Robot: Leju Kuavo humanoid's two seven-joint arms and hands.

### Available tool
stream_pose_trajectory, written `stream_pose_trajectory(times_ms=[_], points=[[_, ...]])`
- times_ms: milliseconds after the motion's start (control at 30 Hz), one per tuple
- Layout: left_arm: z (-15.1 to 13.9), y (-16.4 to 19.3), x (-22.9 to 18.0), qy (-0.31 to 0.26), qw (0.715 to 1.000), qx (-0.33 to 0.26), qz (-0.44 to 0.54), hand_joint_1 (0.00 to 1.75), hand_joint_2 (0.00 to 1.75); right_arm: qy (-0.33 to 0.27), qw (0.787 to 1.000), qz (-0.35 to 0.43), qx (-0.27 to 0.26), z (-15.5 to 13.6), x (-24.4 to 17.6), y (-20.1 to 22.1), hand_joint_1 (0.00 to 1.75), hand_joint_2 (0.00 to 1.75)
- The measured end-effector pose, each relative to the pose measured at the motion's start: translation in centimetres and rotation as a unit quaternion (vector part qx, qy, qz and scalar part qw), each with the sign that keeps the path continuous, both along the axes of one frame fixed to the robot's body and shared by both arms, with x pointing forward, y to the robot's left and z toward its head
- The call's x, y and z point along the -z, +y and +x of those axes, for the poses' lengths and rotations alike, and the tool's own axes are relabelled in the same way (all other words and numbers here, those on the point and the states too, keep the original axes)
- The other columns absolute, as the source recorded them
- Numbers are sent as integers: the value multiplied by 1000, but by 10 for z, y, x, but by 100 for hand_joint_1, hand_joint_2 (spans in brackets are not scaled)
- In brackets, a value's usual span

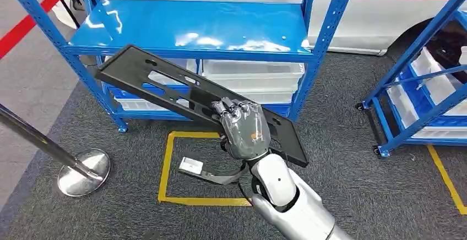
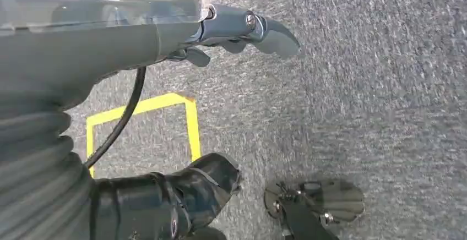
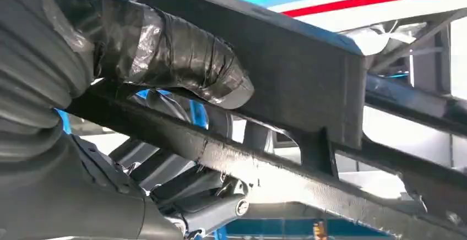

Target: Take the parts from the cabinet and place them on the table.

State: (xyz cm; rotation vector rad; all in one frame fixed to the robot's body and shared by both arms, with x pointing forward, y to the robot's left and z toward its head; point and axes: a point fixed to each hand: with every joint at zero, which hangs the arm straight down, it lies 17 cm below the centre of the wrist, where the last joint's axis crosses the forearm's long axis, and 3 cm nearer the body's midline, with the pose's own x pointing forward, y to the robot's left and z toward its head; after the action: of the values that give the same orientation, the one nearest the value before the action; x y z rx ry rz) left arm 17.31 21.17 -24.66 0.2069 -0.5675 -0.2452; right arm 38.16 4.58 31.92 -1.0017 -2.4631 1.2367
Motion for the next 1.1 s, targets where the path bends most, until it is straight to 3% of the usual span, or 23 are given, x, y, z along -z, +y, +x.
stream_pose_trajectory(times_ms=[1100], points=[[-3,3,1,1,1000,3,3,0,175,19,999,36,8,2,8,-17,175,175]])
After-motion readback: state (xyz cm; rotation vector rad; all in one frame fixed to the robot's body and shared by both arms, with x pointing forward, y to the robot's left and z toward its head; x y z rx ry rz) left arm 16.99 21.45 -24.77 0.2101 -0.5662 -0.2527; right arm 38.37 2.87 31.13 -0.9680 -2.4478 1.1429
